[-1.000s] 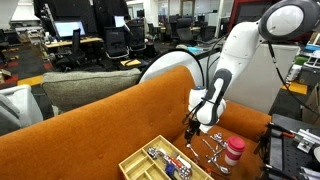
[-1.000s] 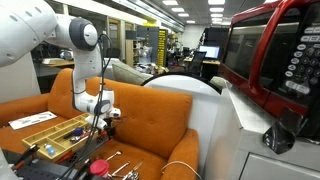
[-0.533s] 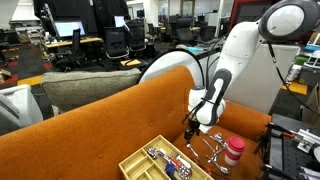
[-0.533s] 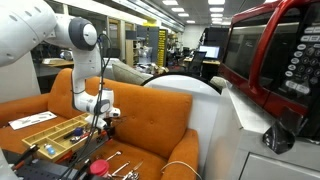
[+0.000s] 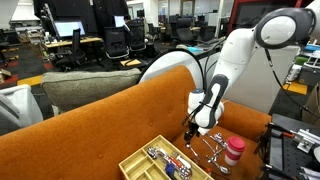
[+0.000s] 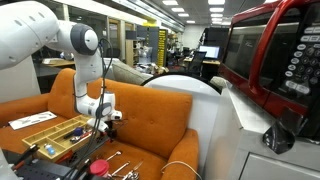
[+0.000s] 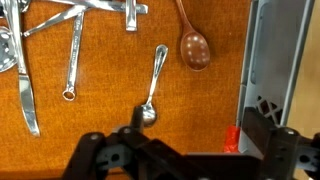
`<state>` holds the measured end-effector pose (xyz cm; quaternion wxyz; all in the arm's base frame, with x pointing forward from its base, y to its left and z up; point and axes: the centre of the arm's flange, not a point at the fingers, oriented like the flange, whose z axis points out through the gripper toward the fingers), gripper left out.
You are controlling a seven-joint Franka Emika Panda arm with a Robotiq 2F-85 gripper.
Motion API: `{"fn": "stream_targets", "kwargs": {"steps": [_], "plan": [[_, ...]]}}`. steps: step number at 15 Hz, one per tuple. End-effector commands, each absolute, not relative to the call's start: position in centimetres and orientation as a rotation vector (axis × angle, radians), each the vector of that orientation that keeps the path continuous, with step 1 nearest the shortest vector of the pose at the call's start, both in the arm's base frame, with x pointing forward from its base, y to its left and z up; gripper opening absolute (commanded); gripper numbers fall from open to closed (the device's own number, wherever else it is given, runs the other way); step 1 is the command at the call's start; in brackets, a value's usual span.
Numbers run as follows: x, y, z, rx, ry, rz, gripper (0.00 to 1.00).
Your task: Put a spoon in the right compartment of the tray
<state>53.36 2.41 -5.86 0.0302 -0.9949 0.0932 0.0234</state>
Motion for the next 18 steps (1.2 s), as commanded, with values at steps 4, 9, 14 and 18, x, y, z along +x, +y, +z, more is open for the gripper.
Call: {"fn": "stream_targets", "kwargs": {"steps": [4,9,14,18], "plan": [[55.0,1.2,-13.5,-3.066,0.432,0.108,1.00],[55.8,0.4,-18.8,-3.061,0.513,0.145,1.00],[56.6,0.1,-21.3,-3.051,0.566,0.198,1.00],[57.2,-0.2,-20.7,-3.051,0.586,0.190,0.68]]}}
